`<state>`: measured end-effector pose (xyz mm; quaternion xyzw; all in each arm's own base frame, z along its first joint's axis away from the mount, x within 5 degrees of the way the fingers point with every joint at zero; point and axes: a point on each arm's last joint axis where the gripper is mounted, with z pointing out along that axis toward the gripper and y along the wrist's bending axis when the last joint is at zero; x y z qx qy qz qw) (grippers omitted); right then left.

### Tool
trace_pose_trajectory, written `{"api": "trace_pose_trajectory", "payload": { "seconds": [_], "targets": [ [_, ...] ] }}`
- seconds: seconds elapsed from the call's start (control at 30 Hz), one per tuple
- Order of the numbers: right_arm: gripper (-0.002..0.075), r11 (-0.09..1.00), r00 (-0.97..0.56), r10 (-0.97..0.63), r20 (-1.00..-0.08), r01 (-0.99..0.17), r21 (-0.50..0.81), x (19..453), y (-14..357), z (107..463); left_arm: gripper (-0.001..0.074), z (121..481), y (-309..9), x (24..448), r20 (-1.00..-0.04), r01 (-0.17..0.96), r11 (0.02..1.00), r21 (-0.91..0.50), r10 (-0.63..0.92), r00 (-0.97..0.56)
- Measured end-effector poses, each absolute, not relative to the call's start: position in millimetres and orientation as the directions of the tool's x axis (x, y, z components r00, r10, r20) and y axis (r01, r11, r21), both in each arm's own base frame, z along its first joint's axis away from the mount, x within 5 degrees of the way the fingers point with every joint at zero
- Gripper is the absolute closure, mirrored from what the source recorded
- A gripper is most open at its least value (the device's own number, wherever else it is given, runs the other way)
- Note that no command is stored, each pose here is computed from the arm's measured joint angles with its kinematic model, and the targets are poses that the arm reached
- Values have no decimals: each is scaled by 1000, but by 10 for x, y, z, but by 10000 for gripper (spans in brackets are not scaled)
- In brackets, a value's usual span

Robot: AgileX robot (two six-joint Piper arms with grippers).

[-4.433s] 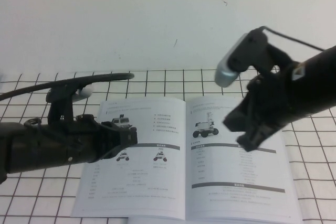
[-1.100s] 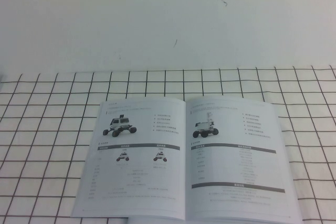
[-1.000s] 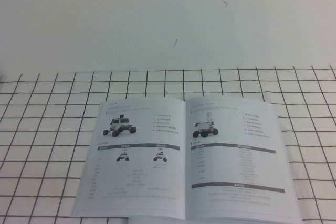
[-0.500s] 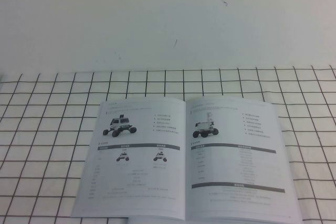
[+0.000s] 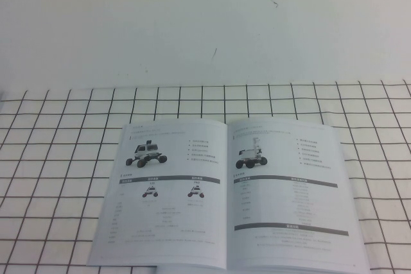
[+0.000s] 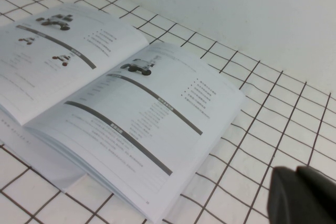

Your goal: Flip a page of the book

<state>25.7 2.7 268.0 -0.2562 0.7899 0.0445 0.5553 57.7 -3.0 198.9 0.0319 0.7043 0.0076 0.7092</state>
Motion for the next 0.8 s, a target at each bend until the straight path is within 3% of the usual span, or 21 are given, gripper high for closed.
{"api": "trace_pose_trajectory", "payload": {
  "seconds": [0.2,0.4,0.8],
  "targets": [
    [728,865,-252,-355,-900,-454,-214,257,27,2680,737,1898,-33,573,-996,38,999,-1,2,-93],
    [728,865,-252,-355,-900,-454,-214,257,27,2680,737,1829,-30,564,-985,43,998,46,52,-167],
    [728,865,-252,-355,-900,-454,-214,257,27,2680,737,1730,-26,539,-952,-3,993,-118,-114,-285]
  ]
}}
